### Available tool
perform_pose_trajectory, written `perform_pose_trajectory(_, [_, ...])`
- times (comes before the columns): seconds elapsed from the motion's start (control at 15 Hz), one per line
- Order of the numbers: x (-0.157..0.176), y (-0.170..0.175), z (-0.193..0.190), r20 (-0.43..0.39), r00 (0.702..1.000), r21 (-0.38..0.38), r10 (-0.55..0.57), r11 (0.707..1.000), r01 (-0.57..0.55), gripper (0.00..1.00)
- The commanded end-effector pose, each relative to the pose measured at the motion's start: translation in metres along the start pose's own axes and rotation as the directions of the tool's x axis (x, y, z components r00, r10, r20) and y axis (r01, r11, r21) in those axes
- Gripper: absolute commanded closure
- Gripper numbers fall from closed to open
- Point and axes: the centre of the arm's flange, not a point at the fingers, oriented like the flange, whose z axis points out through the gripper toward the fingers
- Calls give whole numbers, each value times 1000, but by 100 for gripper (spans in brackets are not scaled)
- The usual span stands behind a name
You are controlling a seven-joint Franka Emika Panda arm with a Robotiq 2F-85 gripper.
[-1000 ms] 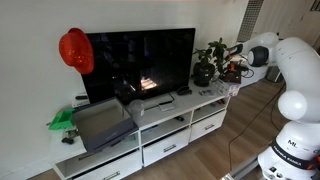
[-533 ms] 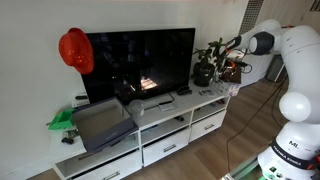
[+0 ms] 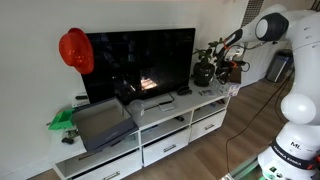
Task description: Pick up the white box and move it to the far right side of the tv stand
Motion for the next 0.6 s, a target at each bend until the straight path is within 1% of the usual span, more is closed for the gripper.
perform_pose_trajectory(0.0, [-70,-49,-15,-7,994,34,-111,993,111,0])
perform_pose_trajectory(0.07, [-76,-61,-17,-20,992,56,-124,991,125,0])
perform_pose_trajectory(0.27, [-100,-96,-26,-9,991,91,-136,986,137,0])
perform_pose_trajectory(0.33, [-48,-70,-10,10,992,68,-122,990,121,0])
perform_pose_trajectory(0.47, [-65,-87,-16,15,990,79,-140,987,139,0])
perform_pose_trajectory(0.53, [-70,-90,-18,15,990,81,-143,987,142,0])
